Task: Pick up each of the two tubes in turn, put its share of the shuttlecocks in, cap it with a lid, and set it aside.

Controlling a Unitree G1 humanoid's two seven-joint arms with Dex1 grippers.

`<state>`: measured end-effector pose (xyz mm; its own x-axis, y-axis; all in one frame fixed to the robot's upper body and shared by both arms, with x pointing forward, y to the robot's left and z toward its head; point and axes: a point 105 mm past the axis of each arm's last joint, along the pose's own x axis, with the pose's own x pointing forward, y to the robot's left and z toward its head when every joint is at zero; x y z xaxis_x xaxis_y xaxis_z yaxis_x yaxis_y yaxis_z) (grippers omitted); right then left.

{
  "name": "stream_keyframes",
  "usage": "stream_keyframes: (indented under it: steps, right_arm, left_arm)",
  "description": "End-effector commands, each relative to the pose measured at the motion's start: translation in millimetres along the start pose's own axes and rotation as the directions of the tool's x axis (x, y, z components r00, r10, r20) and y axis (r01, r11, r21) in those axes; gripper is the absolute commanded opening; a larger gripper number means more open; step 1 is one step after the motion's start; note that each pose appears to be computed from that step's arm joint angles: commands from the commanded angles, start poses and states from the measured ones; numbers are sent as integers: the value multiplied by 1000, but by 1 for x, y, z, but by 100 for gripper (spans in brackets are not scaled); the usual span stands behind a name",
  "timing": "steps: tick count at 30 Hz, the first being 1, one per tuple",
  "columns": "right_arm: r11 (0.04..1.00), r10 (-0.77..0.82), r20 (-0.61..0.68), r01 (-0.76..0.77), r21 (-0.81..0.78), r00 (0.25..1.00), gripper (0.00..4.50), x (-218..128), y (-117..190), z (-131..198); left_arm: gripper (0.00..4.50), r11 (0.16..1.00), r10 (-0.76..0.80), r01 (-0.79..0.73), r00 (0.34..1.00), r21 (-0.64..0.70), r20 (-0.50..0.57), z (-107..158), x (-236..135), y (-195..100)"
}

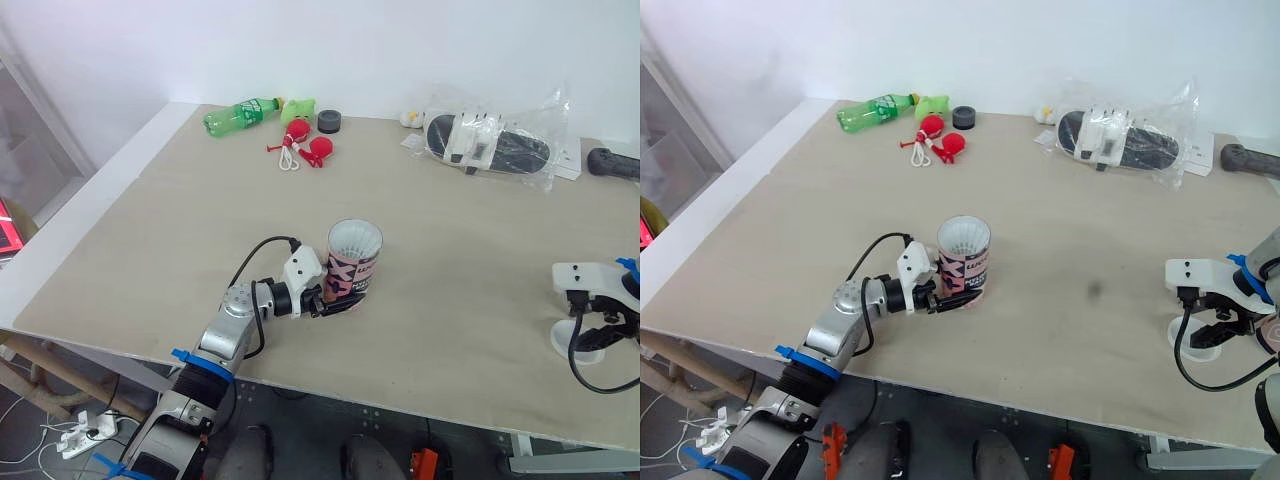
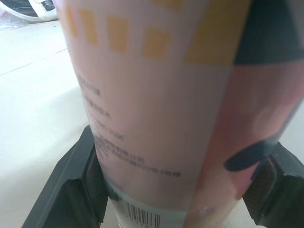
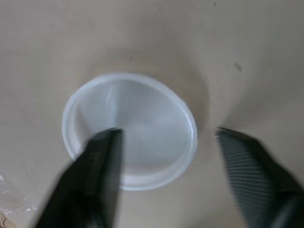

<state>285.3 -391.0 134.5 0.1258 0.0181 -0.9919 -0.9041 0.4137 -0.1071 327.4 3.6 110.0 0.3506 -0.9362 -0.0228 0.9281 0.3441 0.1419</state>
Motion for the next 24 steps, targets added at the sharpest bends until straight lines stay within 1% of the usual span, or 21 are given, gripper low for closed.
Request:
stream_keyframes:
  steps: [1,3,4,6,9,11,15,17,20,22,24]
  right_arm:
    - [999,44,3,-44,4,999,170,6,5,0]
    - [999,42,3,-42,4,999,122,6,4,0]
    - [999,42,2,-42,5,999,65,6,4,0]
    - [999,41,2,-41,5,999,20,6,4,-1]
    - [999,38,5,-38,0,999,20,5,4,-1]
    - [999,28,27,-27,-30,999,20,4,3,3]
    - [998,3,72,2,-70,997,20,-12,0,12]
    - [993,-24,126,39,-111,992,20,-26,-2,25]
    - [973,-62,258,117,-201,964,20,-57,3,65]
    - [951,-72,370,176,-255,926,20,-84,8,100]
    - [916,-85,448,247,-316,890,20,-111,12,131]
  left_arm:
    - [306,1000,-3,2,999,-7,-40,-10,-3,-2]
    - [306,1000,-1,1,999,-7,-40,-10,-3,-2]
    - [306,1000,-1,1,999,-7,-40,-10,-3,-2]
    - [306,1000,0,0,999,-6,-40,-9,-2,-2]
    - [306,1000,1,-1,999,-4,-40,-9,-2,-1]
    - [306,1000,2,-2,999,-3,-41,-9,-2,0]
    - [306,1000,-2,2,999,1,-44,-10,-1,0]
    - [306,1000,-4,5,999,7,-45,-9,0,2]
    - [306,1000,-9,10,999,17,-49,-7,1,4]
    - [306,1000,-14,16,998,23,-56,-8,2,5]
    - [306,999,-22,24,997,28,-68,-9,4,6]
